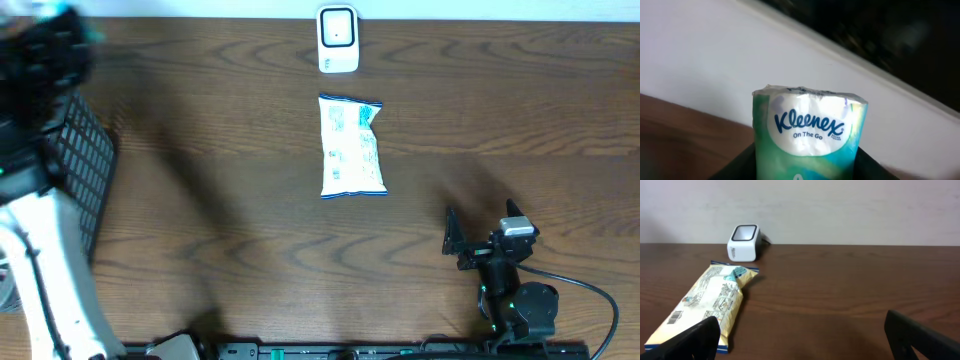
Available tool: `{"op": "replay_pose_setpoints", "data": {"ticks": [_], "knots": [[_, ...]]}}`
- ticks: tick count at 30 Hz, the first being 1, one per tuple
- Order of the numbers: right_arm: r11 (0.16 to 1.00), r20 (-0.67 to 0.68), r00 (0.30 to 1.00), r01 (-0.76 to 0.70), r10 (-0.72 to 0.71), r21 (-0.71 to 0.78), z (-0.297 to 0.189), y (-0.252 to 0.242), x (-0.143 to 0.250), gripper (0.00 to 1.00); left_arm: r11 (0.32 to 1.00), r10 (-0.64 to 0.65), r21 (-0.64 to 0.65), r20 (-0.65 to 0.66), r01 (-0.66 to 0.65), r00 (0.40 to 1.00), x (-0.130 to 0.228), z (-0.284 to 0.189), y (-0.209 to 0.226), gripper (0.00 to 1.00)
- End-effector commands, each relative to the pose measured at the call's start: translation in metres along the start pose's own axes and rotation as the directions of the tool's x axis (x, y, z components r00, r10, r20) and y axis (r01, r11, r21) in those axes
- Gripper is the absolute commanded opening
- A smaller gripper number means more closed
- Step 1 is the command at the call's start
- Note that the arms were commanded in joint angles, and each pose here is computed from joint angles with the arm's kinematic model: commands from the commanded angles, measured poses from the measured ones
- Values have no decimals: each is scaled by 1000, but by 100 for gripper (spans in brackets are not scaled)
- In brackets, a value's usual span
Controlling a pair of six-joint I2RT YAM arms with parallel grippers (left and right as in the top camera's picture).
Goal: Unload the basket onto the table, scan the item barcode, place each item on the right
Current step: 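Lift the Kleenex pack out of the basket with the left gripper, then hold the Kleenex pack under the white scanner with the left gripper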
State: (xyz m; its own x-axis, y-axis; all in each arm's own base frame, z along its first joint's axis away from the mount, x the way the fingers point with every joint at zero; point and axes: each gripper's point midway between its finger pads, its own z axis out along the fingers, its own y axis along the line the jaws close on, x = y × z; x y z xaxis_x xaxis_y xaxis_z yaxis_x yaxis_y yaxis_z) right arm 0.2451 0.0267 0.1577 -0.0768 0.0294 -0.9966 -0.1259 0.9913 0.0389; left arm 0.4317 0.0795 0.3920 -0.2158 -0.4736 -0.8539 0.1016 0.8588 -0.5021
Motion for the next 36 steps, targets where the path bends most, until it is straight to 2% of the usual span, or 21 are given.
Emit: {"op": "replay_pose_setpoints", "data": {"ticks": [1,5,10,14,19,23,26,30,36], "knots": [[1000,-7,1000,-11,11,12,0,-3,2,99,993,-30,112,-143,47,989,45,32,-42,47],[1000,-7,1000,-11,11,12,0,-3,2,99,993,-65,68,-335,93,940,118,64,-53,47],[1000,-7,1000,-11,11,12,0,-3,2,99,994,-86,-104,-524,36,847,205,84,-35,47],[1000,-7,1000,-11,11,12,0,-3,2,99,980,-86,-194,-622,-46,778,263,95,-23,47],[1000,-7,1000,-11,11,12,0,-3,2,99,963,-59,-230,-690,-141,721,318,108,-16,47],[1000,-7,1000,-11,11,12,0,-3,2,99,964,-32,-204,-729,-171,684,353,117,-22,48],[1000,-7,1000,-11,11,12,0,-3,2,99,968,48,-128,-750,-216,659,378,126,-30,48],[1000,-7,1000,-11,11,12,0,-3,2,99,959,149,-52,-746,-279,649,391,137,-35,48],[1000,-7,1000,-11,11,12,0,-3,2,99,919,175,-127,-717,-374,674,390,146,-15,48]]}}
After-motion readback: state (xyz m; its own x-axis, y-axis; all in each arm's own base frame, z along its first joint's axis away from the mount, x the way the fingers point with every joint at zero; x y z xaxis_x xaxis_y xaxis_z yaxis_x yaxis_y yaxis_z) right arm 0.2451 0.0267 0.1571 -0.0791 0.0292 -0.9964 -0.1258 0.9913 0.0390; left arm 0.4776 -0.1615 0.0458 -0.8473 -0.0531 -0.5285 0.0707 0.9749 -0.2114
